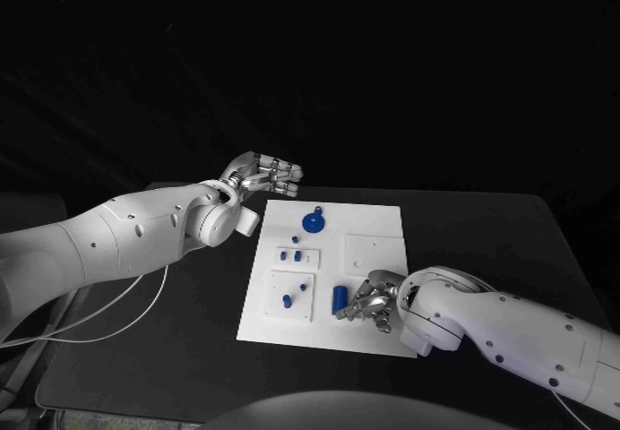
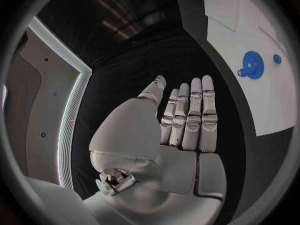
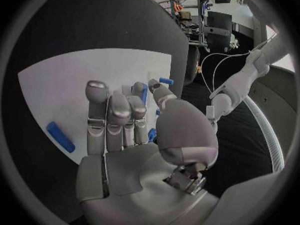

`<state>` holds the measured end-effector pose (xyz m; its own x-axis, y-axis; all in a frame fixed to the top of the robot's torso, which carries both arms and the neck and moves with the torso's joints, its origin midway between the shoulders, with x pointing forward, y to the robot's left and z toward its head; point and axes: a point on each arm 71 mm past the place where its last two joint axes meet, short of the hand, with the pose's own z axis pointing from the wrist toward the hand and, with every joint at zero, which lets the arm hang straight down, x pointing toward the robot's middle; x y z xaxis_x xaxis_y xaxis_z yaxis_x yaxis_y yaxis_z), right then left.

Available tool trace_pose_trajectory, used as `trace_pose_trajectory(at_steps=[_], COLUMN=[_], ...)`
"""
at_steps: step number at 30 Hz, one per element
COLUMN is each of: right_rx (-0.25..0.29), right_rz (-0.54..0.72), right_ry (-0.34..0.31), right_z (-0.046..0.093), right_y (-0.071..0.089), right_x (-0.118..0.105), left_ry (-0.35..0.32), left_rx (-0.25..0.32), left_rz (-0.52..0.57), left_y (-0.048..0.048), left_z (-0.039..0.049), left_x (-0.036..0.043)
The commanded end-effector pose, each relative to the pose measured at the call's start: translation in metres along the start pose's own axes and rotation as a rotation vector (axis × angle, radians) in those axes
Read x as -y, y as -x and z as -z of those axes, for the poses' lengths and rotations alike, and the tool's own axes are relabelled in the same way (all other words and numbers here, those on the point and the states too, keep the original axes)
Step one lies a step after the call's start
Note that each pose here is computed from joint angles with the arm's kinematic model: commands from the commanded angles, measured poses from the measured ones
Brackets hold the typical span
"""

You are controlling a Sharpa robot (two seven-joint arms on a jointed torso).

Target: Assemble the parts on the task board

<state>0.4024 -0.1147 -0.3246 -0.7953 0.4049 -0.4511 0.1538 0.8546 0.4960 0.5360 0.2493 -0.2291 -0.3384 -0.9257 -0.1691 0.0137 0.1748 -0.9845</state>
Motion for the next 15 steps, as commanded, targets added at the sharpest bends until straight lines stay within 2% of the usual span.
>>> trace_pose_trajectory(at_steps=[1, 15], right_rx=[0.023, 0.048], right_rz=[0.041, 0.045], right_ry=[0.005, -0.033], right_z=[-0.002, -0.0076], right_y=[-0.0016, -0.0036], right_x=[-0.0013, 0.0018], left_ry=[-0.005, -0.004], left_rx=[-0.016, -0.022], left_rz=[0.013, 0.015], left_y=[-0.0028, -0.0038], left_z=[-0.0007, -0.001], left_x=[0.0012, 0.0011])
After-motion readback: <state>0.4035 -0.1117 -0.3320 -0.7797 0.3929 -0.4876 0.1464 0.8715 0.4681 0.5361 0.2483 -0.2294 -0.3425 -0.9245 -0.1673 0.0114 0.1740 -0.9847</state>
